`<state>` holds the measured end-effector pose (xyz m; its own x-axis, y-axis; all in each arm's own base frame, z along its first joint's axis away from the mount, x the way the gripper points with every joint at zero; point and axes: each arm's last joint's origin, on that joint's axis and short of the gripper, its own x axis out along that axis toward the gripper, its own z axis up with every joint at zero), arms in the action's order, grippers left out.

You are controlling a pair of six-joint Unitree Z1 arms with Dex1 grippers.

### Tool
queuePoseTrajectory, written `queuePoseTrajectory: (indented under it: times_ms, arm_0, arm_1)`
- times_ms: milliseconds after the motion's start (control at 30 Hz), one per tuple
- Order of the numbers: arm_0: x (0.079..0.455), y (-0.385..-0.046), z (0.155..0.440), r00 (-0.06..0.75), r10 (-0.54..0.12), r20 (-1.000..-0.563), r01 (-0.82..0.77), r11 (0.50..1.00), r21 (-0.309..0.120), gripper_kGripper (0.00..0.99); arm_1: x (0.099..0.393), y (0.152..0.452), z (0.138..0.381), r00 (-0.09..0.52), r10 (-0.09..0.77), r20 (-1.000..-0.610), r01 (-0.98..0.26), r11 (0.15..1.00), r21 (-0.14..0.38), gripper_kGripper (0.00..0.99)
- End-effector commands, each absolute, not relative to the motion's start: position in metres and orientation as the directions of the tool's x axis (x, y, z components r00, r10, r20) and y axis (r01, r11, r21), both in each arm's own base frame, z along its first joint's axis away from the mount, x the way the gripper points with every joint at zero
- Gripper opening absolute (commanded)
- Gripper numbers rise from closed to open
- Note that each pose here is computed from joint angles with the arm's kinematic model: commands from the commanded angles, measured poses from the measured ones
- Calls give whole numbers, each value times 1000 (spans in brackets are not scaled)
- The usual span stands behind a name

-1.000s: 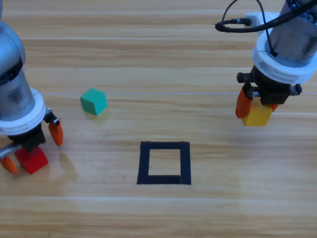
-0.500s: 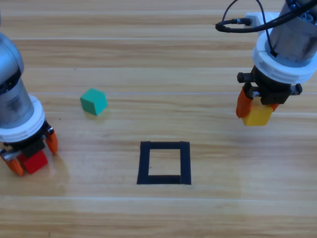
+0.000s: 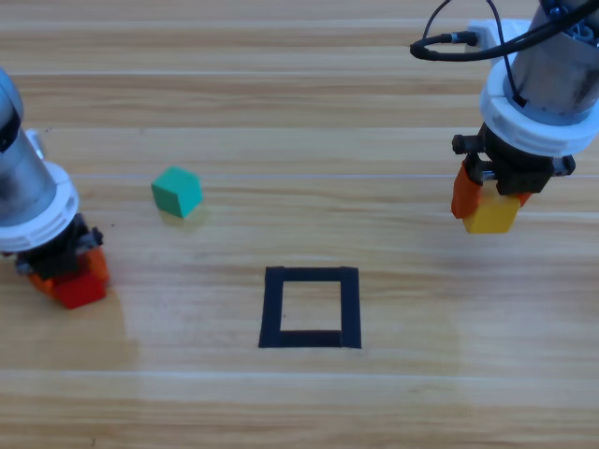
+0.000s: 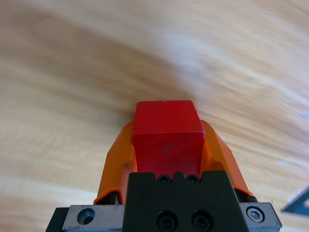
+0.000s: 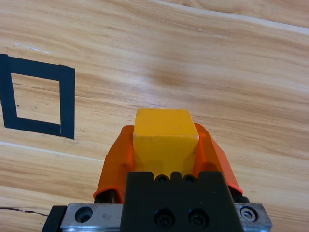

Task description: Stack the blocks in the rectangular block: red at the bottom, yellow in the middle, green on top

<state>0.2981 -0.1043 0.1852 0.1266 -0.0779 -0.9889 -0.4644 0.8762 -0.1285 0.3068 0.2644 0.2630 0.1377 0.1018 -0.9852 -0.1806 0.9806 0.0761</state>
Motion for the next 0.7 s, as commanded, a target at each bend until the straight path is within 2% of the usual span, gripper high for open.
queuePoseTrajectory:
  times_ms: [33,100,133,267,367,467,700]
  arm_0:
    - [306,-123,174,97,-181,-979,-282,938,-201,46]
    - [307,-146,177,101,-187,-977,-195,959,-204,44]
    - [311,-162,177,84,-182,-980,-138,972,-192,41]
    - [320,-224,183,52,-83,-995,30,996,-81,17]
    - [322,-259,185,25,-35,-999,141,989,-32,0]
    - [322,-277,185,19,4,-1000,183,983,7,0]
    - [315,-279,201,49,12,-999,146,989,19,0]
  arm_1:
    - [305,273,243,101,52,-993,-192,981,32,0]
    - [304,273,244,103,52,-993,-189,981,32,0]
    - [304,273,244,105,53,-993,-189,981,33,0]
    - [304,272,245,107,53,-993,-186,982,32,0]
    - [304,272,245,108,52,-993,-184,982,31,0]
    - [304,272,245,108,52,-993,-183,983,32,0]
    - [304,272,246,108,54,-993,-183,983,34,0]
